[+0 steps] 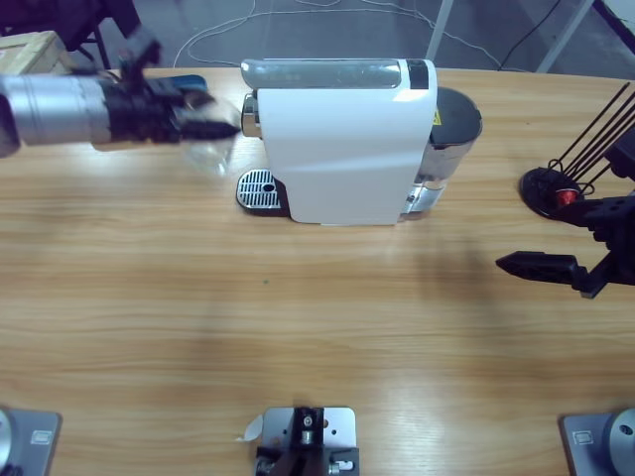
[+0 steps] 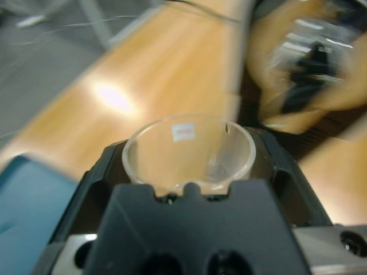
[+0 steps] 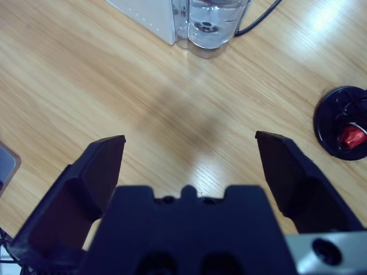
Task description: Pour coffee
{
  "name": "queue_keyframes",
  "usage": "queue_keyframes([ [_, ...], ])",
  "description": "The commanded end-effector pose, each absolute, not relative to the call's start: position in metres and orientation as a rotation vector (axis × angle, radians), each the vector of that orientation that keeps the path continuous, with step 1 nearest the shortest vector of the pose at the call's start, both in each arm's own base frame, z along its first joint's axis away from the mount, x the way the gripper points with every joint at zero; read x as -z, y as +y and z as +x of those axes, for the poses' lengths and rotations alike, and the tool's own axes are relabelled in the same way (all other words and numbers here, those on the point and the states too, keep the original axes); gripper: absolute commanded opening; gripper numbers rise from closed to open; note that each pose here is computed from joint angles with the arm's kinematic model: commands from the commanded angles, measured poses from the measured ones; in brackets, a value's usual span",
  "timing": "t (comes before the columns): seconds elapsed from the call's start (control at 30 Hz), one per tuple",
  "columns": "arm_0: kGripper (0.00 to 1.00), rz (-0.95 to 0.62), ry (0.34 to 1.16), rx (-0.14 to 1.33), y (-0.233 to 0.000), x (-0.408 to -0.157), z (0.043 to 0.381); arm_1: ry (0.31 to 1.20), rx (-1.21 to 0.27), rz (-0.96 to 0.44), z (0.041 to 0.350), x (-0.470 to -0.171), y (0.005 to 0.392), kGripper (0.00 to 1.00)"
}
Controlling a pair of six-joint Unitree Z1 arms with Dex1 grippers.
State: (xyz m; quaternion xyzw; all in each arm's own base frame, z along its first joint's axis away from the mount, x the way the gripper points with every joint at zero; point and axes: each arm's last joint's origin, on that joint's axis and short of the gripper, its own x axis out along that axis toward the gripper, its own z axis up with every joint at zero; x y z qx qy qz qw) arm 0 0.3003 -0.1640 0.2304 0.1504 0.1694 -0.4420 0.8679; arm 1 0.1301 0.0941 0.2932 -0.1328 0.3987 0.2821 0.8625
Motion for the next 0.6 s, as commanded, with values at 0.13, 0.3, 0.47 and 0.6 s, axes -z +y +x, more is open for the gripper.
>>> queue_keyframes([
  [0.13, 0.0, 0.286, 0.352, 0.783, -0.137, -0.224, 0.307, 0.859, -0.615, -0.284, 0.127, -0.284, 0.095, 1.0],
  [0.3, 0.0, 0.27, 0.353, 0.608, -0.106, -0.224, 0.322, 0.862, -0.616, -0.283, 0.127, -0.284, 0.095, 1.0],
  [0.47, 0.0, 0.168, 0.295, 0.431, -0.062, -0.215, 0.367, 0.865, -0.617, -0.284, 0.128, -0.283, 0.096, 1.0],
  [0.6, 0.0, 0.117, 0.311, 0.391, -0.055, -0.198, 0.4, 0.876, -0.622, -0.284, 0.129, -0.281, 0.097, 1.0],
])
